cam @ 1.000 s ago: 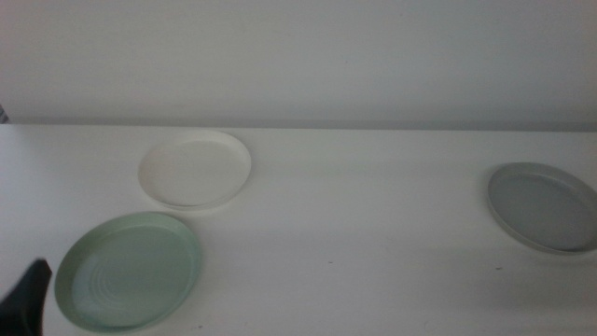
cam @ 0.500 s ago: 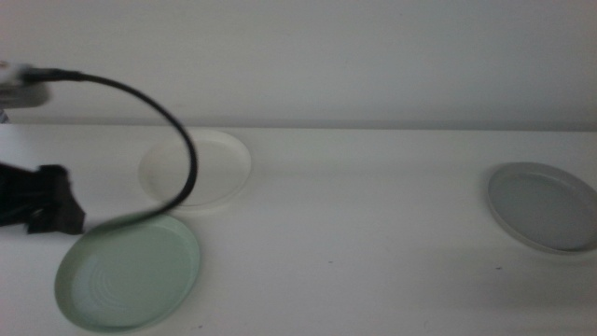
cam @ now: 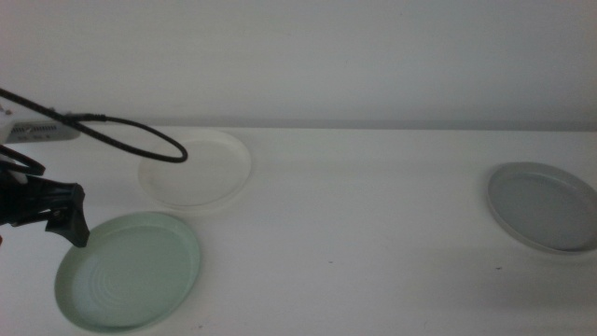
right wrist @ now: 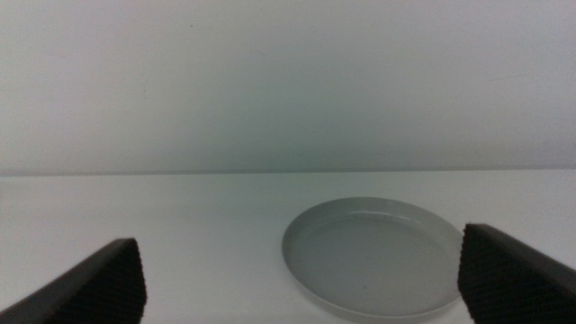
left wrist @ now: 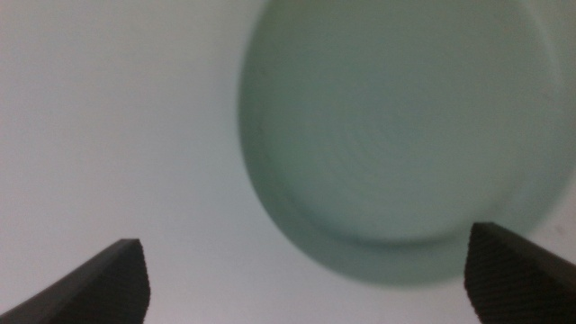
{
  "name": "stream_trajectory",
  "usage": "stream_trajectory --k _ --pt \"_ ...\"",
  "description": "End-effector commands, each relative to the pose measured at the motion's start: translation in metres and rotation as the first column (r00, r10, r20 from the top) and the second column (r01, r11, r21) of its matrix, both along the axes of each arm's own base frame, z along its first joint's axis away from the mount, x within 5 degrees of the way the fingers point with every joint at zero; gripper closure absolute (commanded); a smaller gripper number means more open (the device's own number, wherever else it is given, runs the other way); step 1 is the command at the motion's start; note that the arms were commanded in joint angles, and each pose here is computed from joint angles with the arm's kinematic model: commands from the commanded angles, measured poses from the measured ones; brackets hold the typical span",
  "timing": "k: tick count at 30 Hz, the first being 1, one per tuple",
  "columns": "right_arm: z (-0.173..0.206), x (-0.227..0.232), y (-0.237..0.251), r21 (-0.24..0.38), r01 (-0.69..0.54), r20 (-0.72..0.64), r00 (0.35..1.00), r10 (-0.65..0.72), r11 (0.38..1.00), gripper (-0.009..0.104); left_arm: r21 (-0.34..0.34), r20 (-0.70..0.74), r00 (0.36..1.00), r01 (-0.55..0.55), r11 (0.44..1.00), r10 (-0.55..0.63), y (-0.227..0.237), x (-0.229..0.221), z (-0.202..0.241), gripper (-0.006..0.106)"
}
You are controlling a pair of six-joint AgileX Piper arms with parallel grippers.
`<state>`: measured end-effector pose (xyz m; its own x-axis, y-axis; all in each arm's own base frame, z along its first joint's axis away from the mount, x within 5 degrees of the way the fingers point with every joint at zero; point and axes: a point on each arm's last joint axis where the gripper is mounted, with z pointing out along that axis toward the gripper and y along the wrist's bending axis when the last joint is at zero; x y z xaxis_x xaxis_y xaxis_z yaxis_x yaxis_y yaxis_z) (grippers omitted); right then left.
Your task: Stack the three bowls on top of each other.
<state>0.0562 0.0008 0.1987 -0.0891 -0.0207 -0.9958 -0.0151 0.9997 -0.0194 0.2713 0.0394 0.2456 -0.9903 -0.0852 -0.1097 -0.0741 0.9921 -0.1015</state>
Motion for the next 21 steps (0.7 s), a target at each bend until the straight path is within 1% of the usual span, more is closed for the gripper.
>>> stream_trajectory --k 1,2,5,9,13,21 --pt "-0.012 -0.001 0.000 -0.010 0.002 0.005 1.000 -0.002 1.000 0.002 -0.012 -0.002 1.000 -0.003 1.000 0.003 0.008 0.011 -0.014 0.007" --pt "-0.012 -0.001 0.000 -0.010 0.002 0.005 1.000 -0.002 1.000 0.002 -0.010 -0.004 1.000 0.000 1.000 0.000 0.009 0.015 -0.020 0.007" --pt "-0.012 -0.001 0.000 -0.010 0.002 0.005 1.000 -0.002 1.000 0.002 0.011 -0.010 0.997 0.072 0.997 -0.072 0.013 0.024 -0.037 0.007" --pt "-0.012 -0.001 0.000 -0.010 0.002 0.005 1.000 -0.002 1.000 0.002 0.038 -0.036 0.995 0.090 0.995 -0.088 0.018 0.033 -0.058 0.007" --pt "-0.012 -0.001 0.000 -0.010 0.002 0.005 1.000 -0.002 1.000 0.002 0.040 -0.036 0.994 0.103 0.994 -0.101 0.019 0.040 -0.074 0.007" --pt "-0.012 -0.001 0.000 -0.010 0.002 0.005 1.000 -0.002 1.000 0.002 0.008 -0.105 0.989 0.106 0.994 -0.104 0.019 0.044 -0.099 0.009"
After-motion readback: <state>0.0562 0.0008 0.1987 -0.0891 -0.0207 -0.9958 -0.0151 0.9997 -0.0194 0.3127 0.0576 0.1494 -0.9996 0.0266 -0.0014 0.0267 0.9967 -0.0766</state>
